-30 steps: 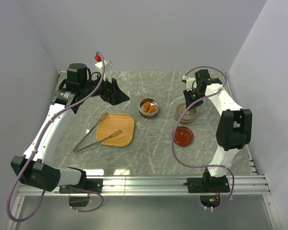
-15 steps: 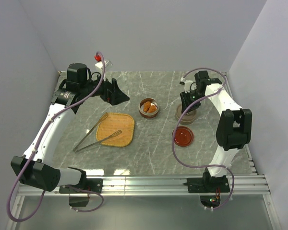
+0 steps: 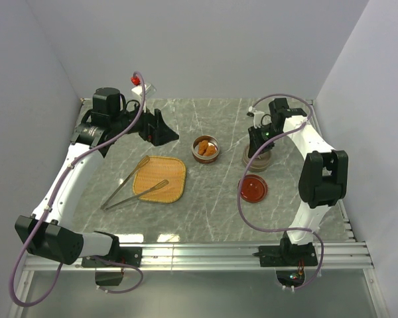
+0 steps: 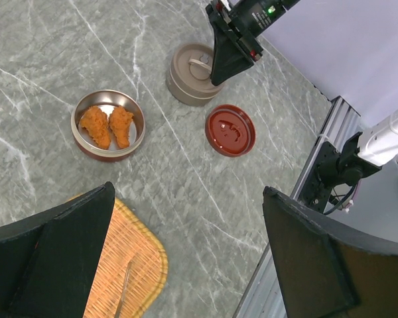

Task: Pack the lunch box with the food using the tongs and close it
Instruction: Put the lid back on the lunch box

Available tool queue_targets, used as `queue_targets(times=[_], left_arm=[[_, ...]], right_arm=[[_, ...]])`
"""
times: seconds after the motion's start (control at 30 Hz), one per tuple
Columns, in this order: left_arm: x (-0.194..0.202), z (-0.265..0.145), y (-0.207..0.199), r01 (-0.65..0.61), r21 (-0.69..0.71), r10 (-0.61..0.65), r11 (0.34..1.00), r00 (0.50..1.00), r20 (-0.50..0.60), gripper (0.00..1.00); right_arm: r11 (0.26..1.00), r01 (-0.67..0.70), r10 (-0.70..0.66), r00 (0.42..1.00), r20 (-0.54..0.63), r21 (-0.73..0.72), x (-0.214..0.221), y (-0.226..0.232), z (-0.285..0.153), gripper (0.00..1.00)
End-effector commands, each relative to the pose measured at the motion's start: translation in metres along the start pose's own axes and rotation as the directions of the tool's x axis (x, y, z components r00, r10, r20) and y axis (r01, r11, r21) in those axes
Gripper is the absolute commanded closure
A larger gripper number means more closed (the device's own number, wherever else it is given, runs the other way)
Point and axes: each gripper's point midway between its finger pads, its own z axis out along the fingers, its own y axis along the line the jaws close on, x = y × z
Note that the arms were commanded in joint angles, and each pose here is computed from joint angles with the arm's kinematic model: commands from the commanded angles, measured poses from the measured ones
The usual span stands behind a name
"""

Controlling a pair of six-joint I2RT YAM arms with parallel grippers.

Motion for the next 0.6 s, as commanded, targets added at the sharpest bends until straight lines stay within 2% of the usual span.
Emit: queue_targets(times=[0.0, 0.03, 0.07, 0.1, 0.2, 0.37, 0.57], left_arm=[[-0.013, -0.006, -0.01, -0.052, 0.029, 0.051, 0.998, 0.998, 0.034, 0.0], [-0.013, -0.006, -0.01, -0.052, 0.029, 0.051, 0.998, 0.998, 0.034, 0.0], [-0.013, -0.006, -0.01, -0.055, 0.03, 0.053, 0.998, 0.998, 0.036, 0.01], [-0.013, -0.006, -0.011, -0.052, 0.033, 0.05, 0.998, 0.998, 0.036, 0.0], [-0.012, -0.006, -0.011, -0.049, 0.038, 0.047, 0.998, 0.998, 0.035, 0.01], [-0.011, -0.005, -0.01, -0.047, 0.038, 0.046, 0.998, 0.998, 0.031, 0.01], [-0.009, -0.005, -0.008, -0.046, 0.028, 0.045, 0.999, 0.999, 0.027, 0.01]], right_arm=[[0.994, 0.015, 0.004, 0.986, 0.168, -0.11, -0.03, 0.023, -0.026, 0.8], [0.99, 0.008, 0.023, 0.976, 0.216, -0.144, -0.035, 0.029, -0.037, 0.81], [0.981, -0.071, 0.114, 0.965, 0.235, -0.182, -0.033, 0.023, -0.042, 0.81], [0.961, -0.079, 0.152, 0.952, 0.267, -0.265, -0.038, 0.03, -0.05, 0.83], [0.906, -0.172, 0.287, 0.922, 0.262, -0.386, -0.039, 0.021, -0.053, 0.88], [0.838, -0.275, 0.411, 0.887, 0.212, -0.472, -0.036, 0.009, -0.041, 0.91], [0.807, -0.339, 0.47, 0.865, 0.177, -0.484, -0.036, -0.004, -0.022, 0.92]])
